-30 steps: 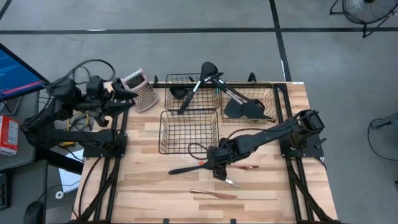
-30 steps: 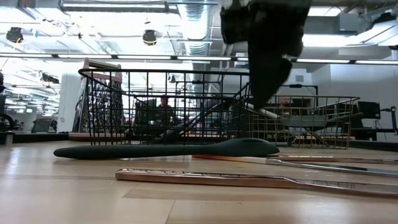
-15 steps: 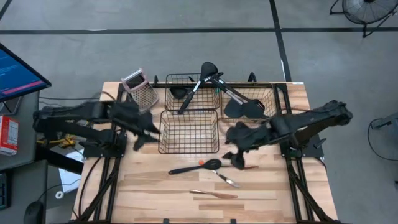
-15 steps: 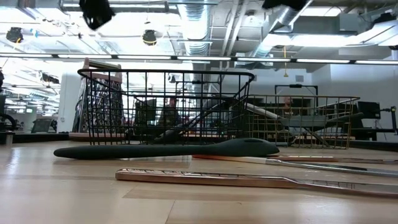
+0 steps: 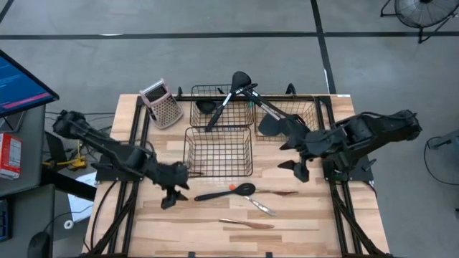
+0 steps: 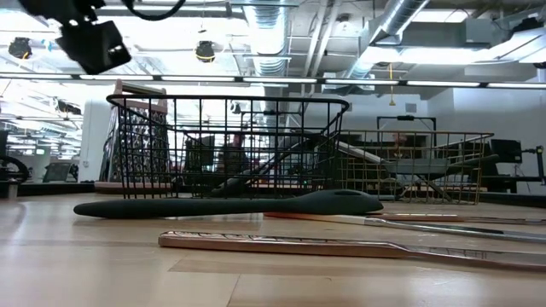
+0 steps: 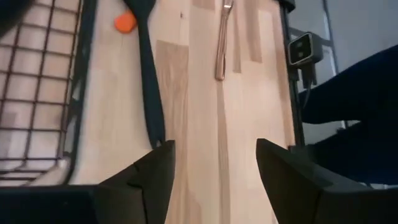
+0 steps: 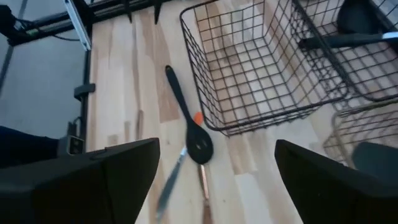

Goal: Pick & Place Kitchen Items
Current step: Put the slotted serving spoon into the top left wire basket

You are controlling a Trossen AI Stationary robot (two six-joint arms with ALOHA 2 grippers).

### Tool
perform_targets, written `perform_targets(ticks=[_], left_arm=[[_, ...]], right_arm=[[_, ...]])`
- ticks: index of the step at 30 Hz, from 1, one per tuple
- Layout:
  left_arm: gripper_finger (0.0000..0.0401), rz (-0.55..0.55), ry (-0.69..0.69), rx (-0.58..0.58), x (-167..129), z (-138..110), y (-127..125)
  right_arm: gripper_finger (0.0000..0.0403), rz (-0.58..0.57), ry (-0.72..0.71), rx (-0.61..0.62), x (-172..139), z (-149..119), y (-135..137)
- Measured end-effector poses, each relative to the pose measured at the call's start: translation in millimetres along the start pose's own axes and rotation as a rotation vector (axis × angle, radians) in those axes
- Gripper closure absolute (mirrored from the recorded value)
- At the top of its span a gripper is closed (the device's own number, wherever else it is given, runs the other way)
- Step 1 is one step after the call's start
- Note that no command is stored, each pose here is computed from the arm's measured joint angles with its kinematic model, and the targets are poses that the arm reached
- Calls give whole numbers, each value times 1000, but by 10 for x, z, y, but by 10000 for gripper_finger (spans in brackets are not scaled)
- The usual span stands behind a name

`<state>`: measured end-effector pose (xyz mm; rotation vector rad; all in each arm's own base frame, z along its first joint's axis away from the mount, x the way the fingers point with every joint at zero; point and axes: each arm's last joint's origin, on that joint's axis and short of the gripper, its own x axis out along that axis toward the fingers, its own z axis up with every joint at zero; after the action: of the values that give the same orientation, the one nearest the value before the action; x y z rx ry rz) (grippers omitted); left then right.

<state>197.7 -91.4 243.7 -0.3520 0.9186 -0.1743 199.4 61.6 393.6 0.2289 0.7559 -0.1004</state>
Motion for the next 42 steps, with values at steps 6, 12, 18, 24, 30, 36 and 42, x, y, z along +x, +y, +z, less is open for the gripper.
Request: perform_targets(ticks=[6,12,18,24,30,36,42], left_arm=[[196,117,-24,59,241,-124,-195],[169,235,-12,132,590,-213,-245],[131,309,-46,125,903,-200,-194],[119,293,-2,113,1096,-252,-173],[128,278,-1,-7,1033,-276,-202],[131,385,-145,-96,804,-190,-170],[132,315,-152,-70,705,-242,-305]], right_arm=[[85,-28,23,-72,-82,-57,-58],[85,-29,26,-82,-106,-69,-70],[85,-11,24,-117,-157,-95,-58],[85,12,18,-127,-214,-128,-30],[85,12,22,-132,-227,-140,-31],[85,-9,36,-118,-204,-147,-31],[85,-31,41,-113,-182,-150,-31]])
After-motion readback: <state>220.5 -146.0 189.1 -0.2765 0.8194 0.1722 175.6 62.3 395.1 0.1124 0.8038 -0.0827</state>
